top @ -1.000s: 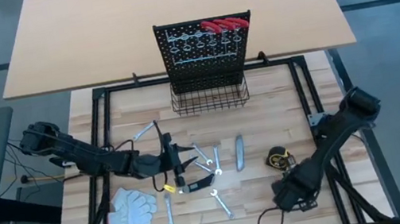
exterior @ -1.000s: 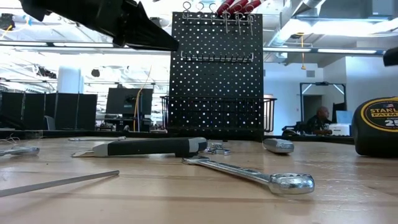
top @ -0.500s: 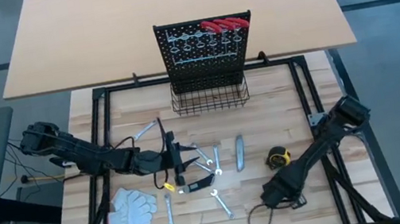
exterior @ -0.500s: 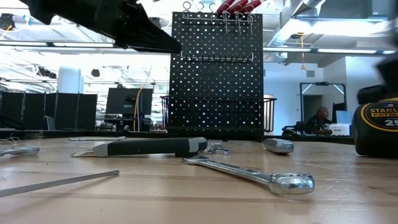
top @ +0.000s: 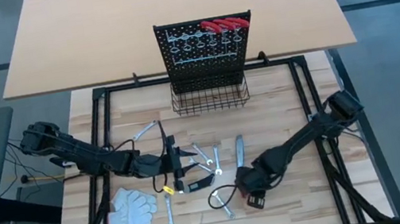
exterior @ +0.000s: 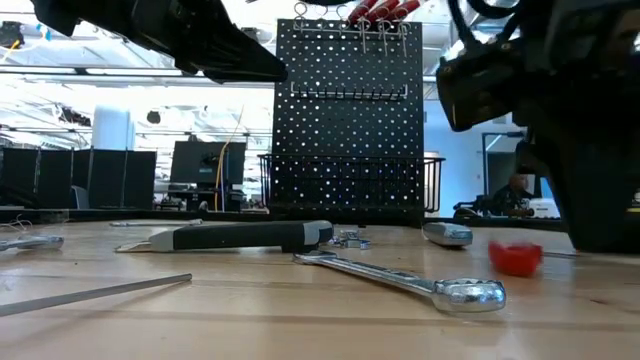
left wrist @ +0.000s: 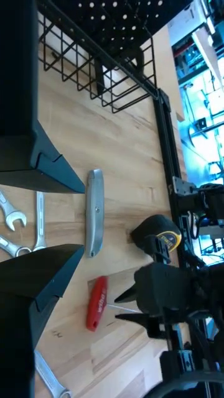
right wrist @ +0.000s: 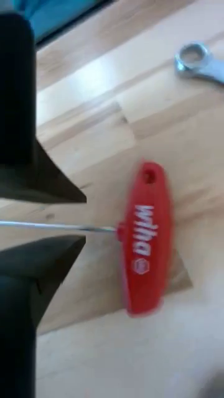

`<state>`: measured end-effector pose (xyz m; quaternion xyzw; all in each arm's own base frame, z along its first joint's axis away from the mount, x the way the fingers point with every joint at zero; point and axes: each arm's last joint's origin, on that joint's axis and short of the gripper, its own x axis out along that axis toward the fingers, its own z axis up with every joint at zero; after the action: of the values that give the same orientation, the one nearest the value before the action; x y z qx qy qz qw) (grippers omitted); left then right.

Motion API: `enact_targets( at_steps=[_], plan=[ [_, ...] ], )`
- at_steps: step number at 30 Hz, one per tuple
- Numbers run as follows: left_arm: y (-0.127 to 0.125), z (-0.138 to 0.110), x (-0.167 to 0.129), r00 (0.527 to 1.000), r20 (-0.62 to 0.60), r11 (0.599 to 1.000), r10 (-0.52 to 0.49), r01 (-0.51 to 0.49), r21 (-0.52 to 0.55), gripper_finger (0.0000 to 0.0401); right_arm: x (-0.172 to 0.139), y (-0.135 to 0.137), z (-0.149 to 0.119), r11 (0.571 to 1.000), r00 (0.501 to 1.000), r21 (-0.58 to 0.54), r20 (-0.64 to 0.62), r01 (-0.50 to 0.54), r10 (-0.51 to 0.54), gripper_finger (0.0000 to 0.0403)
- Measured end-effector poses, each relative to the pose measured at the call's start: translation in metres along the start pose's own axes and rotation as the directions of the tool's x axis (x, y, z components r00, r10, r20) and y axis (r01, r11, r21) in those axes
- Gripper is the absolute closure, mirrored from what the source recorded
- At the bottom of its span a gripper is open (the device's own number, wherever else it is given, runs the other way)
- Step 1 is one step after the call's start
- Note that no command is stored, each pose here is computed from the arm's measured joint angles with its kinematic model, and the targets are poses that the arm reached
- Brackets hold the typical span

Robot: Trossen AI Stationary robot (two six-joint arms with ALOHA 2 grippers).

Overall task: Hang tools onto peg board
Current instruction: Hang the red allen wrench on the pegboard

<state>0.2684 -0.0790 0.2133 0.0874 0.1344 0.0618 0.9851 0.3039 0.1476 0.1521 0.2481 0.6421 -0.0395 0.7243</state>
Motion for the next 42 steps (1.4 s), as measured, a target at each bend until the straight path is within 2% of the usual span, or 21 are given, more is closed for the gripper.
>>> enact_targets(
  at_steps=[3,5,7,9,10,11,13,17,19,20,22,25,36,38,42],
  plan=[
    [0.000,0.000,0.000,1.000,-0.001,1.000,0.000,0.000,0.000,0.0263,-0.001,-0.002,0.001,0.997,0.998,-0.066,-0.060,-0.039,0.035,0.0237],
    [0.000,0.000,0.000,1.000,-0.003,1.000,0.000,0.000,0.001,0.0263,-0.002,-0.002,0.002,0.980,0.989,-0.166,-0.119,-0.111,0.092,0.0206],
    [0.000,0.000,0.000,1.000,-0.004,1.000,0.000,0.000,0.002,0.0263,-0.007,0.000,0.004,0.936,0.980,-0.310,-0.157,-0.169,0.125,0.0185],
    [0.000,0.000,0.000,1.000,0.000,1.000,0.000,0.000,-0.002,0.0263,-0.011,0.003,0.006,0.858,0.986,-0.490,-0.135,-0.154,0.099,0.0176],
    [0.000,0.000,0.000,1.000,0.000,1.000,0.000,0.000,-0.006,0.0263,-0.012,0.004,0.007,0.793,0.992,-0.596,-0.103,-0.122,0.074,0.0175],
    [0.000,0.000,0.000,1.000,0.000,1.000,0.000,0.000,-0.009,0.0263,-0.012,0.004,0.008,0.708,0.996,-0.700,-0.074,-0.089,0.053,0.0175],
    [0.000,0.000,0.000,1.000,0.001,1.000,0.000,0.000,-0.012,0.0263,-0.013,0.008,0.007,0.509,1.000,-0.860,-0.019,-0.026,0.019,0.0177],
    [0.000,0.000,0.000,1.000,0.000,1.000,0.000,0.000,-0.012,0.0263,-0.012,0.012,0.005,0.201,0.989,-0.970,0.121,0.137,-0.089,0.0187],
    [0.000,0.000,0.000,1.000,0.001,1.000,0.000,0.000,-0.013,0.0263,-0.012,0.012,0.005,0.076,0.980,-0.982,0.164,0.173,-0.117,0.0191],
    [0.000,0.000,0.000,1.000,0.000,1.000,0.000,0.000,-0.014,0.0263,-0.012,0.013,0.005,0.029,0.977,-0.983,0.178,0.182,-0.118,0.0193],
    [0.000,0.000,0.000,1.000,0.000,1.000,0.000,0.000,-0.023,0.0263,-0.010,0.013,0.008,-0.023,0.974,-0.980,0.199,0.198,-0.112,0.0198],
    [0.000,-0.001,0.000,1.000,-0.007,1.000,0.000,0.000,-0.029,0.0263,-0.003,0.011,0.017,-0.035,0.971,-0.976,0.218,0.215,-0.101,0.0206],
    [0.000,-0.002,0.000,1.000,-0.020,0.999,-0.001,0.000,-0.040,0.0263,0.009,-0.001,0.030,0.020,0.977,-0.983,0.180,0.183,-0.111,0.0223],
    [0.000,-0.002,0.000,1.000,-0.020,0.999,-0.001,0.000,-0.040,0.0263,0.009,-0.002,0.031,0.055,0.979,-0.982,0.176,0.183,-0.104,0.0223],
    [0.000,-0.002,0.000,1.000,-0.020,0.999,-0.001,0.000,-0.045,0.0263,0.007,-0.001,0.037,0.201,0.979,-0.959,0.194,0.202,-0.058,0.0223]
  ],
)
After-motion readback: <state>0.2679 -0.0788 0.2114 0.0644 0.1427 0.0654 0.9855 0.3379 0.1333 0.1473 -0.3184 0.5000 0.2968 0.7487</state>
